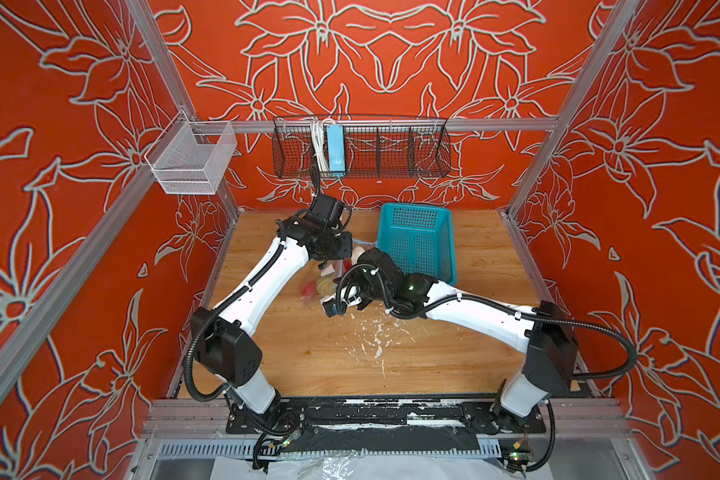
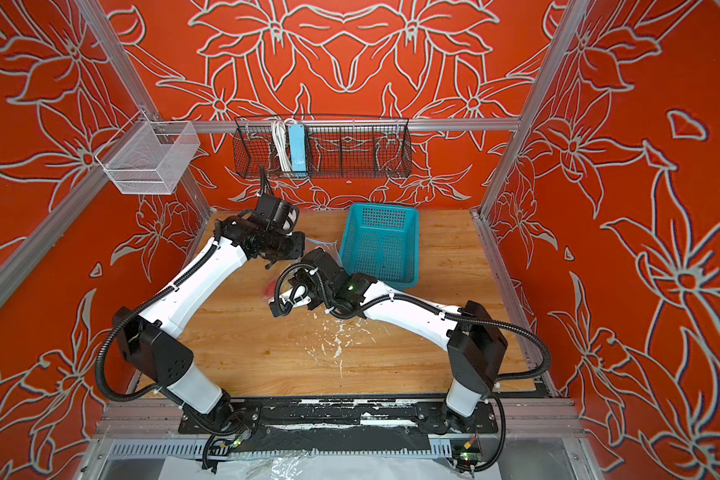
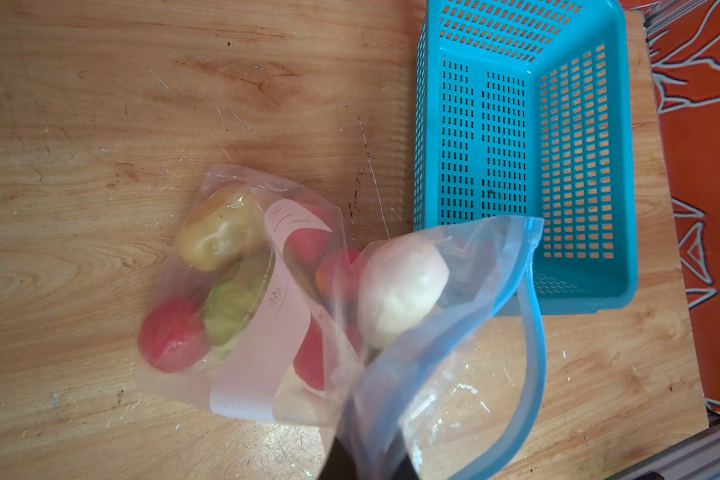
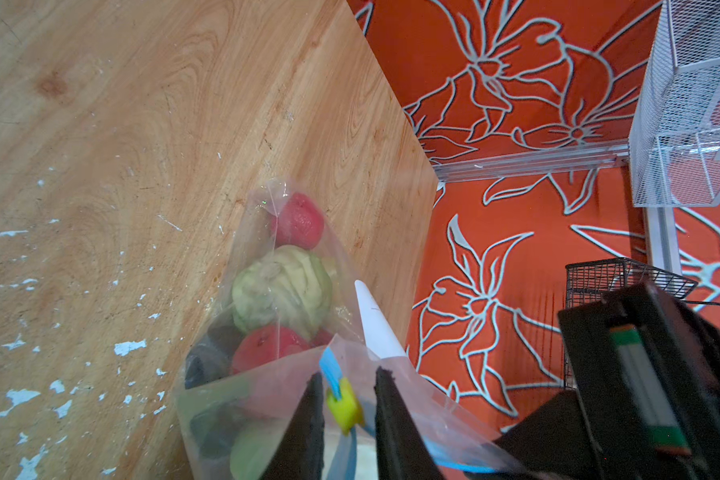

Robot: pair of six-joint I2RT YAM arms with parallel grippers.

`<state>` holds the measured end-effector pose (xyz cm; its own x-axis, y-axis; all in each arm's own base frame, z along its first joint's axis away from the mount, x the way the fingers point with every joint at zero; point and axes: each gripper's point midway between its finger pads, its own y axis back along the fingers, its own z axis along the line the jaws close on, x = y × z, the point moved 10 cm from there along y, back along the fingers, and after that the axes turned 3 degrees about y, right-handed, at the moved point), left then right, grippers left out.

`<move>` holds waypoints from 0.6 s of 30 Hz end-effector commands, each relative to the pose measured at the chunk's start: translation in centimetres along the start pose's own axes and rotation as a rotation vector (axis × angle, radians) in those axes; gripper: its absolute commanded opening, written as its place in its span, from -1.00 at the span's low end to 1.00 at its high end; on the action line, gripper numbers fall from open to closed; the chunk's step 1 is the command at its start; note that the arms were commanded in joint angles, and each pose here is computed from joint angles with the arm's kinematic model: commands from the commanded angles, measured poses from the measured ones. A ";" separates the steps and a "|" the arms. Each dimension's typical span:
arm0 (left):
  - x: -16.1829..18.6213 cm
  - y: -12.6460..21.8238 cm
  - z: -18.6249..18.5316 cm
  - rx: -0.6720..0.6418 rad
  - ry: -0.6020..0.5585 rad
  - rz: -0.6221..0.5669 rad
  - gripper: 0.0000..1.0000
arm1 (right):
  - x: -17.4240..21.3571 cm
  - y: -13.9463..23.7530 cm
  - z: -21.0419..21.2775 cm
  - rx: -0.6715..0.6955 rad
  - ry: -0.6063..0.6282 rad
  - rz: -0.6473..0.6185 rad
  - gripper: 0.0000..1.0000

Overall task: Place the food in the zip-top bag and seal the zipper
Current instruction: 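Pinch the blue zipper edge with the right gripper beside the left gripper, then lift the bag mouth with both grippers, spreading the zipper ends apart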

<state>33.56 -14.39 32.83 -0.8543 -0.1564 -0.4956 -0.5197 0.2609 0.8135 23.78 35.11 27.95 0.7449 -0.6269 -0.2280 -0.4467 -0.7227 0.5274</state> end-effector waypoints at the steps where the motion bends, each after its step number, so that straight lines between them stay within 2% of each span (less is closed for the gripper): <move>1: -0.4 0.4 -0.1 0.005 0.011 -0.005 -1.00 | 0.4 -0.3 -0.1 -0.014 0.025 0.024 -0.52; 7: -0.5 0.4 -0.2 0.012 0.014 -0.001 -1.00 | 0.9 -1.0 0.1 -0.017 0.068 0.065 -0.57; 11: -0.4 0.5 -0.2 0.013 0.016 0.003 -1.00 | 0.8 -1.0 -0.3 -0.005 0.071 0.068 -0.76; 13: -0.4 0.7 -0.2 0.017 0.015 0.001 -0.88 | 1.0 -1.0 -0.3 -0.004 0.077 0.079 -0.84; 14: -0.4 0.8 -0.2 0.019 0.016 0.000 -0.72 | 1.0 -1.0 -0.4 -0.001 0.074 0.081 -0.93; 16: -0.5 1.1 -0.1 0.012 0.018 -0.011 -0.21 | 0.9 -0.9 -0.6 0.000 0.062 0.078 -1.00; 18: -0.7 1.7 0.1 -0.020 0.024 -0.029 0.51 | 0.8 -0.7 -0.7 0.005 0.047 0.070 -1.00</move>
<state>33.53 -14.41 33.11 -0.8562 -0.1635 -0.4900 -0.5166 0.2641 0.8145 24.67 35.29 27.15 0.7424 -0.6529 -0.1499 -0.4886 -0.6809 0.5455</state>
